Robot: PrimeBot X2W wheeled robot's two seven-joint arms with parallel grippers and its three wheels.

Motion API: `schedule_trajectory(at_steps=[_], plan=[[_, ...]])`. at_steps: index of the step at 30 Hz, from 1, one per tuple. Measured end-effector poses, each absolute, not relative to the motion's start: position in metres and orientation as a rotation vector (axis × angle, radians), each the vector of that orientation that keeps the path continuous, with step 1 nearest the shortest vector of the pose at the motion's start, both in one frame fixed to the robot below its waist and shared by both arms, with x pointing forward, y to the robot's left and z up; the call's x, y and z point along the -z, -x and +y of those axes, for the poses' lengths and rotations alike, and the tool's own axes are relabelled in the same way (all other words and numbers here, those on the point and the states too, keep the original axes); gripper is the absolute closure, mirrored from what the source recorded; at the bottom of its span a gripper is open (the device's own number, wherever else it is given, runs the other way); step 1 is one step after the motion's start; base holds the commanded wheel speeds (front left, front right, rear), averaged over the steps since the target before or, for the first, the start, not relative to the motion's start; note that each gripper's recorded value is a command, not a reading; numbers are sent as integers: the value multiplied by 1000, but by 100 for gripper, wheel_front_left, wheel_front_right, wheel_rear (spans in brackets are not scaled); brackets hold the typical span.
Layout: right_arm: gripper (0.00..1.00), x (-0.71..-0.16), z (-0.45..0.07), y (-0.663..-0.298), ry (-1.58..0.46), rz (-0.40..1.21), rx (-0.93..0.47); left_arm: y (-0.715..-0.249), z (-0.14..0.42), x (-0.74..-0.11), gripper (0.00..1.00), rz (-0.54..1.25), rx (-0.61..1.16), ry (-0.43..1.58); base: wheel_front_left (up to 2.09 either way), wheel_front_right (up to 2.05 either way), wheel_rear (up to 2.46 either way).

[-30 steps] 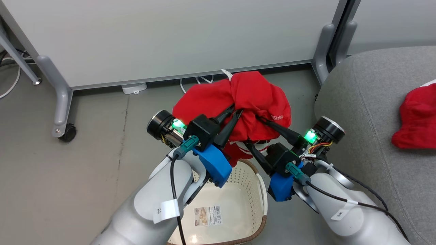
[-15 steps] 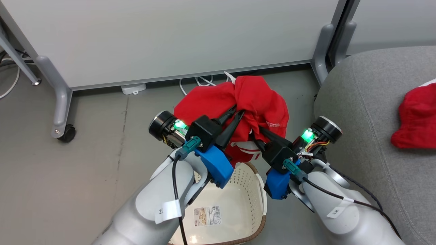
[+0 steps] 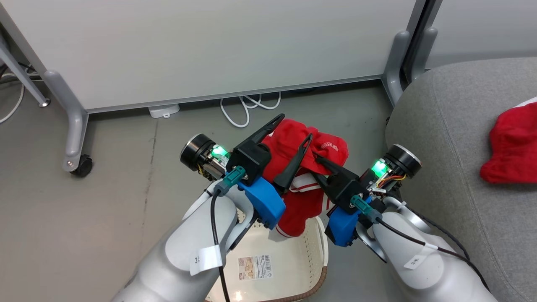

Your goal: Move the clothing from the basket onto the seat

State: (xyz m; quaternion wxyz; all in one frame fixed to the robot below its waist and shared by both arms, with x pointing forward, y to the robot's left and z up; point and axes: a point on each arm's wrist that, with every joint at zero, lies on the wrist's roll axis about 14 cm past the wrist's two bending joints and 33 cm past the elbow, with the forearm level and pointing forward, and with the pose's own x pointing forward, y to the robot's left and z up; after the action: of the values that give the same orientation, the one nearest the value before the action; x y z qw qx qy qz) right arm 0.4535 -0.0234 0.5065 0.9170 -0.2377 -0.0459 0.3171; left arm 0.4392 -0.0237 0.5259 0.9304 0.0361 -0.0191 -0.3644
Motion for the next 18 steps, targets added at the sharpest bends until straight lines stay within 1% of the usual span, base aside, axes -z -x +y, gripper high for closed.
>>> schedule_trajectory(at_steps=[8, 18], plan=[[100, -507, -33, -455, 455, -85, -620, -441, -25, -527, 0, -48, 749, -78, 0, 0, 0], [100, -510, -75, -461, 382, -74, -485, -444, -37, -518, 0, -37, 779, -75, 0, 0, 0]])
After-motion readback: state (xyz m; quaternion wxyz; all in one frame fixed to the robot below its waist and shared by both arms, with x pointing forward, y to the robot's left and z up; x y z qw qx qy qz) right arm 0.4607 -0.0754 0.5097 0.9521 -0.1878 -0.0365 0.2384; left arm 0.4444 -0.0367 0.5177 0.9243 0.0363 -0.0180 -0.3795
